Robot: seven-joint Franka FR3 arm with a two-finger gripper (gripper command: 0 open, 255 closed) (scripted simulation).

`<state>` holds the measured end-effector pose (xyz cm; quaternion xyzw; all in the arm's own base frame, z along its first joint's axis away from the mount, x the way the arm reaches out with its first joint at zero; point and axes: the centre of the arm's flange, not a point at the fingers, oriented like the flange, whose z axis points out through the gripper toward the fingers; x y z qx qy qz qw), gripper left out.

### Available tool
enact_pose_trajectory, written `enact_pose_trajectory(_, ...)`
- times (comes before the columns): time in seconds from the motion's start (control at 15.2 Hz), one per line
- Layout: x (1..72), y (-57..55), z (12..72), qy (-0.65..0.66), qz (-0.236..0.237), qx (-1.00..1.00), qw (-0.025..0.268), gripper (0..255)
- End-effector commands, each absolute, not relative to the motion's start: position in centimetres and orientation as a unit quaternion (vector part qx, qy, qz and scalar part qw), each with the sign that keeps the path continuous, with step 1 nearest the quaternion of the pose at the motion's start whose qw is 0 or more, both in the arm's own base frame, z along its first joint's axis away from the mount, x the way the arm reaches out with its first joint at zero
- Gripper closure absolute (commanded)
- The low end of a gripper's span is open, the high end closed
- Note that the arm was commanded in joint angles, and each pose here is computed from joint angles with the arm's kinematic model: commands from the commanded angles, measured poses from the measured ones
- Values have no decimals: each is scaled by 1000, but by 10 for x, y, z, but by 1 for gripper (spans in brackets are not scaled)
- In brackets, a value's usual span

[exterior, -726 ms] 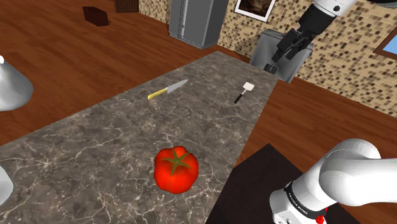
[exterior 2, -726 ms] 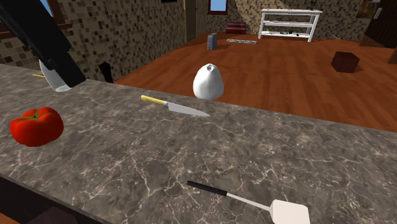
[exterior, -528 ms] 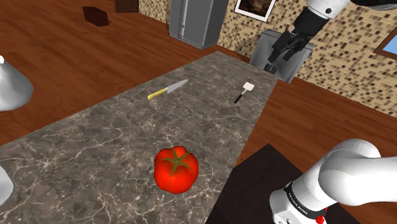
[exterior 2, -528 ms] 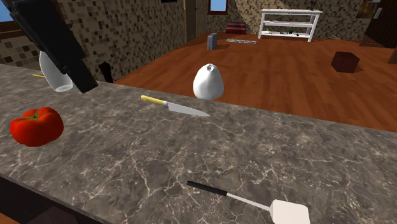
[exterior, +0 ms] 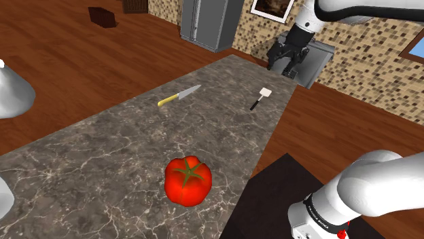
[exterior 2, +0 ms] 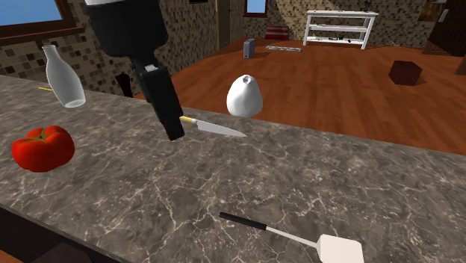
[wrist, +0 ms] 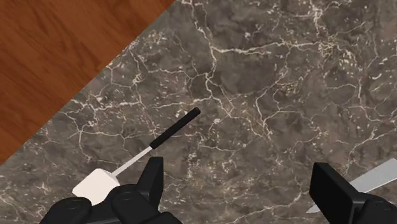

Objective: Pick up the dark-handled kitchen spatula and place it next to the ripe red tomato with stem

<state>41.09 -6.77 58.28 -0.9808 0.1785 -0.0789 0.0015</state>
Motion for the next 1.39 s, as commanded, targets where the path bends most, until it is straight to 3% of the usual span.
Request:
enact_pose_trajectory(0.0, 433, -78, 570, 217, -70, -974, 3, 0)
enact_pose_trajectory(1.32, 548, -252, 388, 558, 23, -830, 18, 0)
